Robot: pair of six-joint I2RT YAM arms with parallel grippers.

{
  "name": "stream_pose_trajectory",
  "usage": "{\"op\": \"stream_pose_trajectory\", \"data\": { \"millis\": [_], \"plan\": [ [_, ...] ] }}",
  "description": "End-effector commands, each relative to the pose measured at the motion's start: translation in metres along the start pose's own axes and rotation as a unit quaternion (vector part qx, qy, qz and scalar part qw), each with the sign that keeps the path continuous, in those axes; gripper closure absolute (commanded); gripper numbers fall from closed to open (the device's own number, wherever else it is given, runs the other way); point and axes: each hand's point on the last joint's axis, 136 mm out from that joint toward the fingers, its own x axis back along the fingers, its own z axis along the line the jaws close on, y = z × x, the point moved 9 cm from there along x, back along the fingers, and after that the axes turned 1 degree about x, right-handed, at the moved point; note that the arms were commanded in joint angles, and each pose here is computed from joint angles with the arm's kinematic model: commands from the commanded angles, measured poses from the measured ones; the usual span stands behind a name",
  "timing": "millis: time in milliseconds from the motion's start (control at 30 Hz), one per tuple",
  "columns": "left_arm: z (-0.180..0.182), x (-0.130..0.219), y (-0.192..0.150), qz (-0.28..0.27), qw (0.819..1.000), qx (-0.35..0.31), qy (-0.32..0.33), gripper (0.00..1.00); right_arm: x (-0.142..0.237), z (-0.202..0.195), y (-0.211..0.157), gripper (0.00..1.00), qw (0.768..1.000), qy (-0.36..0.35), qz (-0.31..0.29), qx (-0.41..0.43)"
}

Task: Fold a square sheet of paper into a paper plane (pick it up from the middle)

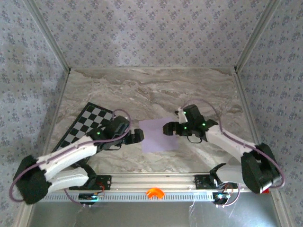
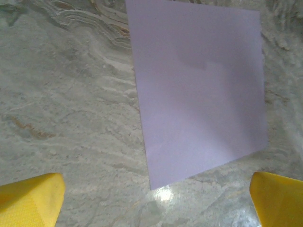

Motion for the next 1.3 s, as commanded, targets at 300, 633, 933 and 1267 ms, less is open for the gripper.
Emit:
{"op": "stream_pose_trajectory", "data": {
  "millis": [300,633,933,1267],
  "plan": [
    [-0.098,-0.079,0.016,0.041,0.984,-0.042,0.166,0.0,0.053,-0.078,-0.011,0.05,0.976,-0.07,-0.08,-0.191],
    [-0.108,-0.122,0.011,0.075,0.972,-0.047,0.216,0.0,0.051,-0.084,-0.003,0.05,0.975,-0.069,-0.069,-0.198],
    [-0.083,-0.135,-0.006,0.113,0.958,-0.1,0.243,0.0,0.059,-0.08,-0.007,0.05,0.974,-0.071,-0.083,-0.199],
    [-0.054,-0.116,-0.016,0.136,0.937,-0.199,0.254,0.0,0.061,-0.079,-0.01,0.04,0.972,-0.071,-0.091,-0.206]
  ]
}}
